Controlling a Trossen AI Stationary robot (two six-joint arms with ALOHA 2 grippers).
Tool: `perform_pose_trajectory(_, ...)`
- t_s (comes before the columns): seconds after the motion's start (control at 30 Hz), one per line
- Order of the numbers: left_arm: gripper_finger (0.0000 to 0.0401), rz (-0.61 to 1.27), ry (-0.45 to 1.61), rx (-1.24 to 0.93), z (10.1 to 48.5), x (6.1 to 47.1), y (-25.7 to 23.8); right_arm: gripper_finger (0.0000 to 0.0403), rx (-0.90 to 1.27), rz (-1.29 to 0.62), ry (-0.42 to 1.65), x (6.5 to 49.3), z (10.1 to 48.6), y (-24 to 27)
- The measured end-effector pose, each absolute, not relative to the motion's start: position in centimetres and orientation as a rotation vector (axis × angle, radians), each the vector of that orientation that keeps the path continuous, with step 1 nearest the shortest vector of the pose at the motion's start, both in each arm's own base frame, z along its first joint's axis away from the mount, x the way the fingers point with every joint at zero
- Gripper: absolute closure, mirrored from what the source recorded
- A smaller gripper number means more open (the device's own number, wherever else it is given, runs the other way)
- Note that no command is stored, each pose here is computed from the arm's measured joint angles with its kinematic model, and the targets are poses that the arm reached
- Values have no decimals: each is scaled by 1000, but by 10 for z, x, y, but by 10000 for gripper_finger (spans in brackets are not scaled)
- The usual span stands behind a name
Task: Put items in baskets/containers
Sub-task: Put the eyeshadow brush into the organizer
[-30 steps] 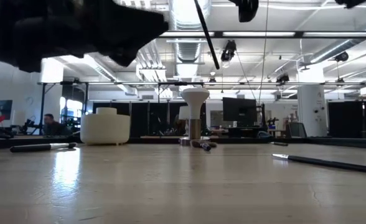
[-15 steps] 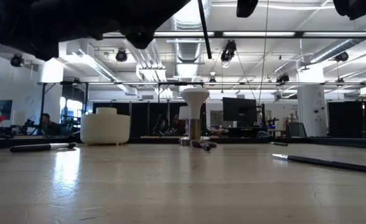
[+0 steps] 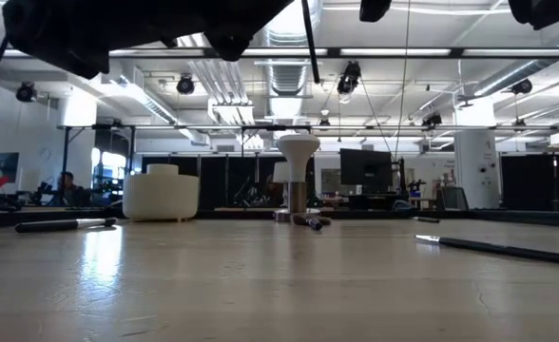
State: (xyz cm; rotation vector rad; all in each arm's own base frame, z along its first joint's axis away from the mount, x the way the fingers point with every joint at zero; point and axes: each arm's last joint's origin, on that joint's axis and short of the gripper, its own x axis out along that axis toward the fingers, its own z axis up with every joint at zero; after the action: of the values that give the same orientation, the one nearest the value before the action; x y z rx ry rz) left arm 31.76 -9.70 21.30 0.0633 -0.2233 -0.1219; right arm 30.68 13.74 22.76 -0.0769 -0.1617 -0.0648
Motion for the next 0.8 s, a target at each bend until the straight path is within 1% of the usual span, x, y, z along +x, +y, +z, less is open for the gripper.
perform_pose_trajectory(0.1, 311, -116, -199, 85, 214, 321, -96, 394, -76, -66, -167, 307, 228, 137)
perform_pose_trajectory(0.17, 322, -117, -190, 97, 213, 322, -97, 394, -80, -66, -168, 307, 228, 137)
perform_pose_trajectory(0.23, 347, -115, -195, 113, 215, 323, -97, 394, -95, -66, -166, 307, 228, 138)
perform_pose_trajectory(0.3, 380, -94, -198, 121, 218, 321, -97, 394, -102, -78, -165, 307, 228, 137)
perform_pose_trajectory(0.33, 386, -70, -192, 122, 219, 320, -96, 394, -100, -90, -165, 307, 229, 137)
perform_pose_trajectory(0.43, 387, 24, -141, 139, 226, 313, -91, 384, -115, -157, -153, 307, 228, 135)
perform_pose_trajectory(0.67, 388, 294, -89, 194, 258, 285, -70, 340, -200, -338, -62, 302, 223, 137)
perform_pose_trajectory(0.8, 388, 439, -99, 196, 267, 264, -44, 336, -250, -331, 10, 302, 215, 138)
